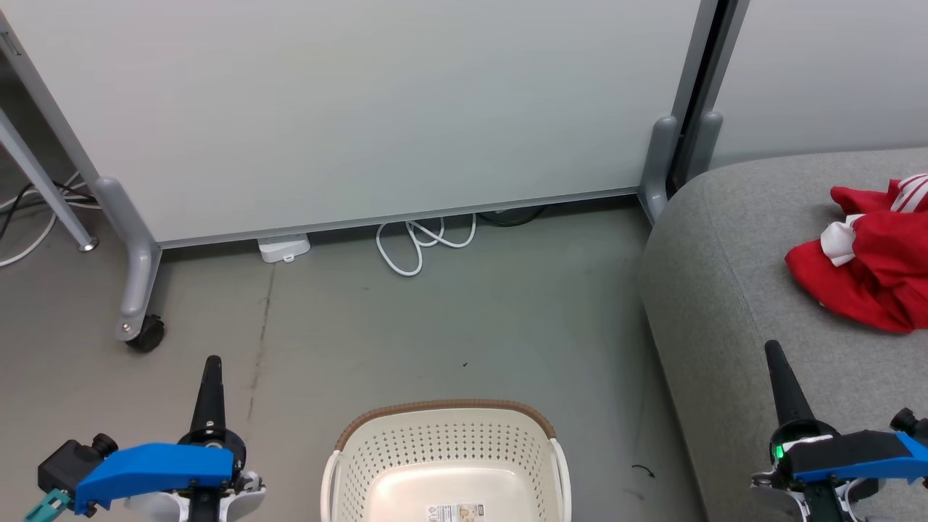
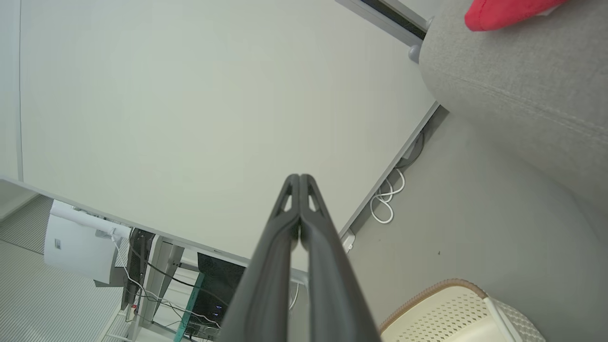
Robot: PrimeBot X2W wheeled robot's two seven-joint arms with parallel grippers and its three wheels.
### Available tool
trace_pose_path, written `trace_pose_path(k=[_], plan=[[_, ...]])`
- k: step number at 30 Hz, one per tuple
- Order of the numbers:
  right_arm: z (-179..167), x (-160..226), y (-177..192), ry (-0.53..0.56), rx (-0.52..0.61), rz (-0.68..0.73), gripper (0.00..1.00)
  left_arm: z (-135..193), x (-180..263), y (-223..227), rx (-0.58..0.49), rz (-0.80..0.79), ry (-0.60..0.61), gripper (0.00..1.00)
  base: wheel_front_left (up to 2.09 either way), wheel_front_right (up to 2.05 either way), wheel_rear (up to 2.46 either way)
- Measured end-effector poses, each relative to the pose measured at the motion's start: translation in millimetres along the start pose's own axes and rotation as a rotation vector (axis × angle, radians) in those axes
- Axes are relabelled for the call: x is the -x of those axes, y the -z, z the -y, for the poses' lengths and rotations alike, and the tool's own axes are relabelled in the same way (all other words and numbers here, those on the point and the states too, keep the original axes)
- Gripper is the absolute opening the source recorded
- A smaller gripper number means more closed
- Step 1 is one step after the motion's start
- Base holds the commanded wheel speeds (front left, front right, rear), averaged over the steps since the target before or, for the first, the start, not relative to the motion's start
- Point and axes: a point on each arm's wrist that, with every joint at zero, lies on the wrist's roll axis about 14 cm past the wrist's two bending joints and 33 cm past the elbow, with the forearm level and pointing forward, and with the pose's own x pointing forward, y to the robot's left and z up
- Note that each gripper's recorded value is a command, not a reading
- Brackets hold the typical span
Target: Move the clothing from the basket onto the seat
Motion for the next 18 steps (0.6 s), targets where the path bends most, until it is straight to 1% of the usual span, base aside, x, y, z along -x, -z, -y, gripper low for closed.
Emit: trace_pose_path(k=[18], plan=[[-2.8,-2.6,-0.2,-0.010,-0.176,-0.011,0.00,4.1,-2.4,-5.8,0.163,0.003,0.017,0.00,0.00,0.00,0.00]])
